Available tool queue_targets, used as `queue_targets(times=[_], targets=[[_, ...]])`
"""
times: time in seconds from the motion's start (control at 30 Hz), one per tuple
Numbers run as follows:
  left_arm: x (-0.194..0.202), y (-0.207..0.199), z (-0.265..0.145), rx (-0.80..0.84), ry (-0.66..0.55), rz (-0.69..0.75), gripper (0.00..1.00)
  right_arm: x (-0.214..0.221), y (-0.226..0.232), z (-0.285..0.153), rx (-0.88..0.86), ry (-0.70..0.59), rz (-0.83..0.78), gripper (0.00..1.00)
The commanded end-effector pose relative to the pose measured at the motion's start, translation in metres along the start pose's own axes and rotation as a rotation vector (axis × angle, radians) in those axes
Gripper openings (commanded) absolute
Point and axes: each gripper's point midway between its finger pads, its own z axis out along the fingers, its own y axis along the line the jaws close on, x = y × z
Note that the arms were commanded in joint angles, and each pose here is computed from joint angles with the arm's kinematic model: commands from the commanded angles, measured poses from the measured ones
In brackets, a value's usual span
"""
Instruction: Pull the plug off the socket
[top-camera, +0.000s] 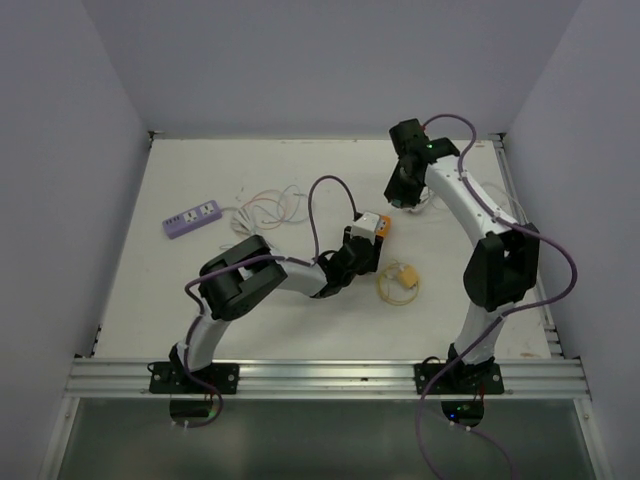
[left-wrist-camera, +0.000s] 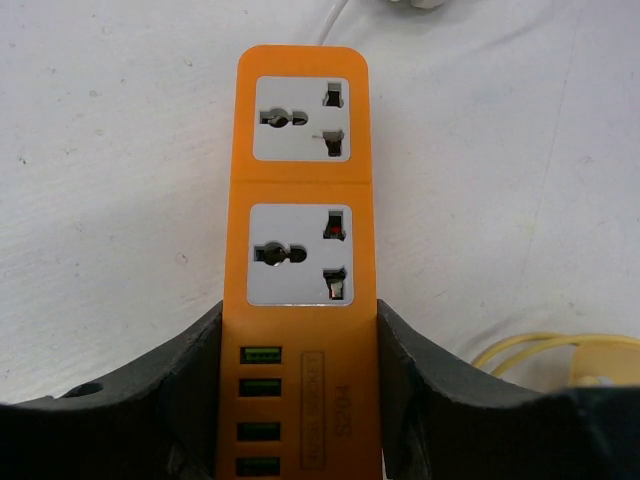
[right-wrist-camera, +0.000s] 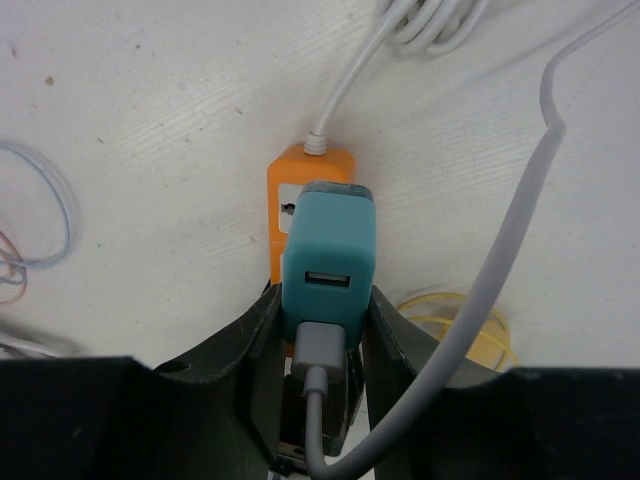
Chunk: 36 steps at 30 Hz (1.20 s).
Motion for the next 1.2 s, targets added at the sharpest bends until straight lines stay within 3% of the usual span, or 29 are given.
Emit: queue_targets(times=[0.0, 0.17, 0.47, 0.67, 1.0, 1.17], targets=[[0.096, 0.065, -0.021, -0.15, 0.303, 0.047, 0.0, -0.015, -0.005, -0.045, -0.053, -0.085, -0.023, 0.0], [0.088, 0.086, -0.023, -0.201, 0.298, 0.015, 0.0, 0.006, -0.012, -0.053, -0.123, -0.07, -0.039, 0.0], [0.071, 0.098, -0.02, -0.246, 0.279, 0.057, 0.0, 0.103, -0.063, -0.002, -0.063, 0.154, -0.115, 0.02], [0.069, 0.102, -0.019, -0.259, 0.286, 0.065, 0.0, 0.138, -0.069, 0.014, -0.059, 0.25, -0.164, 0.06], [0.055, 0.093, -0.023, -0.213, 0.271, 0.052, 0.39, 0.146, -0.06, 0.018, -0.053, 0.271, -0.23, 0.45], [0.051, 0.089, -0.024, -0.194, 0.269, 0.045, 0.47, 0.137, -0.052, 0.008, -0.096, 0.243, -0.227, 0.62]])
